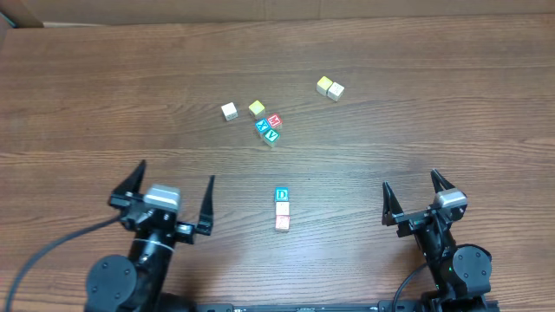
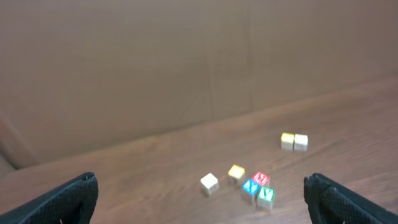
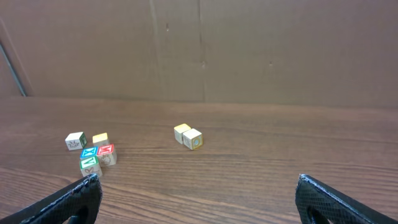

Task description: Flip 3 blocks

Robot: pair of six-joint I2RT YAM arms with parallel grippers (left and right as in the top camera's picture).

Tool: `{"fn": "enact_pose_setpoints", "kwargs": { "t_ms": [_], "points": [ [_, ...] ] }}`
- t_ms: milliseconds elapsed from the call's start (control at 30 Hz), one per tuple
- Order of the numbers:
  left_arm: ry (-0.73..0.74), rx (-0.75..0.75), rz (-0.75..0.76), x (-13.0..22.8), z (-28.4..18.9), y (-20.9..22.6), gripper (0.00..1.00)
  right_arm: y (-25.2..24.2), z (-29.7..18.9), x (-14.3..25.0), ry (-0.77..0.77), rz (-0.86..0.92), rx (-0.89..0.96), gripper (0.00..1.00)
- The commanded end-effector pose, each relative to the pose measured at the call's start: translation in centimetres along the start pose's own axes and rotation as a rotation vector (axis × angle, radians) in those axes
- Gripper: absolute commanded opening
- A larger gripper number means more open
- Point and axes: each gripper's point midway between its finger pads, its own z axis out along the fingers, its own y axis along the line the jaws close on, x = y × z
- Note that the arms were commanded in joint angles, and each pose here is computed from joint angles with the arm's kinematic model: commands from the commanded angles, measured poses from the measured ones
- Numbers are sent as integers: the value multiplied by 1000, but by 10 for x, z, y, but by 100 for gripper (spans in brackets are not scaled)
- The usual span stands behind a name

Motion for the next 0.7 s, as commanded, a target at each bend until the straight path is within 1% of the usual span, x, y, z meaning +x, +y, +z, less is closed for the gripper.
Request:
{"fn": "enact_pose_setpoints", "kwargs": {
  "t_ms": [0, 100, 233, 667],
  "points": [
    [-61, 123, 44, 23, 2, -23, 100, -3, 0, 1, -7, -4, 16, 100],
    [-125, 149, 49, 41, 6, -29, 100, -3, 0, 1, -7, -4, 16, 100],
    [-169, 165, 55, 58, 10, -33, 99, -3, 0, 1, -7, -4, 16, 100],
    [-148, 111, -55, 109, 25, -24, 100, -3, 0, 1, -7, -4, 16, 100]
  ]
}}
